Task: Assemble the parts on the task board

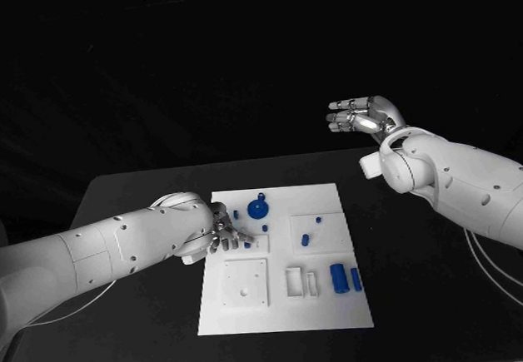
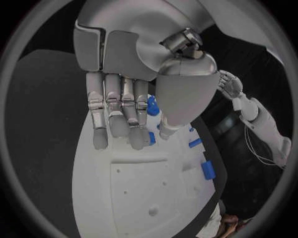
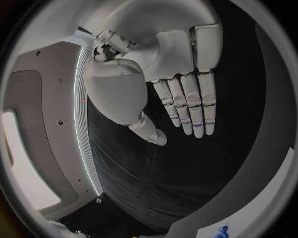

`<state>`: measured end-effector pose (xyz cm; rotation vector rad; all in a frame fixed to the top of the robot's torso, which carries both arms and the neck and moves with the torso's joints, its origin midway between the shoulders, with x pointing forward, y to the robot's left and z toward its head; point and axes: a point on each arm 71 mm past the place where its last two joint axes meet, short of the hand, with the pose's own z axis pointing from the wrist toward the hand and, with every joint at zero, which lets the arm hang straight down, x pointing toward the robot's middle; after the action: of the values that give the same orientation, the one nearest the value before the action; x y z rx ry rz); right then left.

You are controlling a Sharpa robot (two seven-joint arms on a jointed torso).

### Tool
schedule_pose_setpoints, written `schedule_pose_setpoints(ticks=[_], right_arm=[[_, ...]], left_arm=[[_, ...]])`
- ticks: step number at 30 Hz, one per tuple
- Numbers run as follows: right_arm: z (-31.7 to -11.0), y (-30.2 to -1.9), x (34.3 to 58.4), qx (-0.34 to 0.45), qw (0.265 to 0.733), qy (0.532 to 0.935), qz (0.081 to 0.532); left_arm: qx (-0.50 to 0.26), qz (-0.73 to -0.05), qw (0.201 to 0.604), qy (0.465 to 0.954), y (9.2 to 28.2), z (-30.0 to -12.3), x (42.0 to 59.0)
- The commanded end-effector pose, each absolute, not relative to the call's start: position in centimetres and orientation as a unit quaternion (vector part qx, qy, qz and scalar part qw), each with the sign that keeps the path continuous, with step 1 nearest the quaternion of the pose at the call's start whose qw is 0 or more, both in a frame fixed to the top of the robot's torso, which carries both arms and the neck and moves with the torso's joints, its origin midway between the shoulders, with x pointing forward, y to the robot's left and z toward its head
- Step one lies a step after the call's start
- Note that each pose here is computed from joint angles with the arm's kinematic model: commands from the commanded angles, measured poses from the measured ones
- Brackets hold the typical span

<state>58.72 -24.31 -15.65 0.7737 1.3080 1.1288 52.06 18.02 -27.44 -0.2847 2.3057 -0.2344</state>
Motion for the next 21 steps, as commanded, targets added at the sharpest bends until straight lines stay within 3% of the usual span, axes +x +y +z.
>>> schedule_pose_setpoints(ticks=[1, 7, 14, 21], right_arm=[[-15.7, -24.4, 58.7, 0.325, 0.583, 0.564, 0.486], [-15.7, -24.9, 58.7, 0.327, 0.586, 0.564, 0.482], [-15.7, -25.1, 58.7, 0.328, 0.587, 0.563, 0.480], [-15.7, -25.1, 58.7, 0.328, 0.586, 0.564, 0.481]], left_arm=[[-0.134, -0.110, 0.374, 0.911, 18.1, -26.7, 52.2], [-0.170, -0.125, 0.376, 0.902, 19.6, -24.0, 53.7], [-0.189, -0.133, 0.406, 0.884, 21.5, -19.2, 56.2], [-0.190, -0.126, 0.410, 0.883, 21.7, -17.6, 58.1]])
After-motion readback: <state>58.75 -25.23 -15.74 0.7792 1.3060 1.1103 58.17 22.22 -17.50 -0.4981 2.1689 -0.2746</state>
